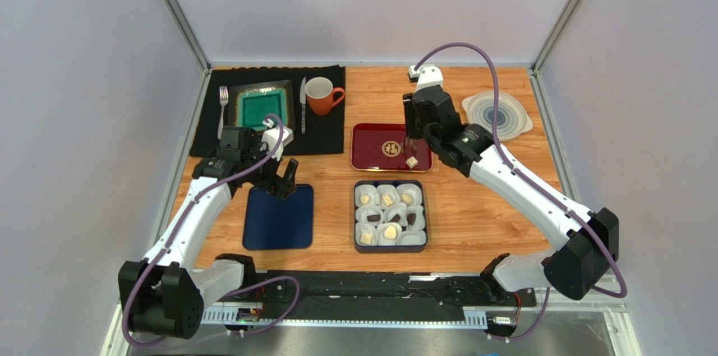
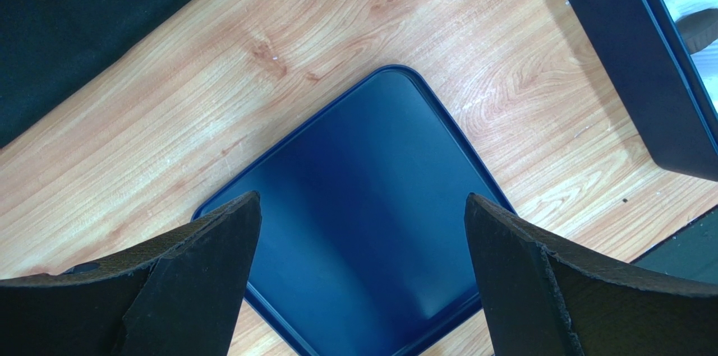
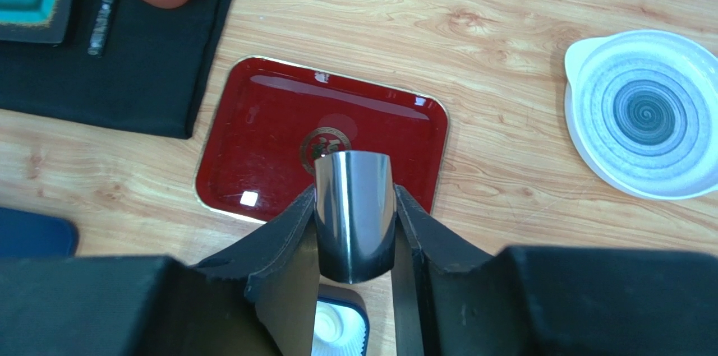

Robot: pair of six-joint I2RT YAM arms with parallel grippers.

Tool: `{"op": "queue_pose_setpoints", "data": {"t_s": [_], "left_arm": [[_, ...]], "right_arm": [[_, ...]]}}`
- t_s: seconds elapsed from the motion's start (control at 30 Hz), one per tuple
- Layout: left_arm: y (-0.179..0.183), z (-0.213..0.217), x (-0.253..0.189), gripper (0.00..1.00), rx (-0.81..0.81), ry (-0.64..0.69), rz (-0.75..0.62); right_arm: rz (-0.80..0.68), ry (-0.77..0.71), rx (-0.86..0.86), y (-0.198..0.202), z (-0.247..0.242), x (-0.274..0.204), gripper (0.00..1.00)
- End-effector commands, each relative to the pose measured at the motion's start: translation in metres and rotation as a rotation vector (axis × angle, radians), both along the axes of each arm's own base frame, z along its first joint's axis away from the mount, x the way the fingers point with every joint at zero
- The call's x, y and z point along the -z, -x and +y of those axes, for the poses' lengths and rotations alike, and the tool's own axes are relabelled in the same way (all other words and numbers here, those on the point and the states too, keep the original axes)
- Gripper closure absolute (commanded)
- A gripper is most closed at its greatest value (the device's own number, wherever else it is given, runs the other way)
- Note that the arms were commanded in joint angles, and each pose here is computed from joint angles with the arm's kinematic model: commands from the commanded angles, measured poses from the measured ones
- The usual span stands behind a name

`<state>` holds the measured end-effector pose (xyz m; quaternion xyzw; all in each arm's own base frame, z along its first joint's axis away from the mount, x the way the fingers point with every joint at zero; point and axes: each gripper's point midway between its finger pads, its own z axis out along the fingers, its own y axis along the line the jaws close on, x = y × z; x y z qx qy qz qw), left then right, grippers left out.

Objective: Pack the chocolate

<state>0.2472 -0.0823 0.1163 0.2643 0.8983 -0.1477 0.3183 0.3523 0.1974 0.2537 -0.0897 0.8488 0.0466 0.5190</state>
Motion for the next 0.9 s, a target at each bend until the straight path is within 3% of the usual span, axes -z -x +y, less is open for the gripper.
{"op": "queue_pose_setpoints", "data": {"t_s": [0.0, 0.43, 0.87], "left_arm": [[-0.005, 0.002, -0.007, 0.01, 0.010, -0.007, -0.042], [-0.007, 0.003, -0.013, 0.01, 0.011, -0.013, -0.058], [-0.009, 0.003, -0.015, 0.01, 0.009, -0.018, -0.062]], "right_arm": [[-0.069, -0.062, 0.041, -0.014, -0.004, -0.013, 0.66], [-0.036, -0.072, 0.032, -0.016, -0.008, 0.006, 0.58], [-0.003, -0.065, 0.038, -0.019, -0.013, 0.024, 0.58]]}}
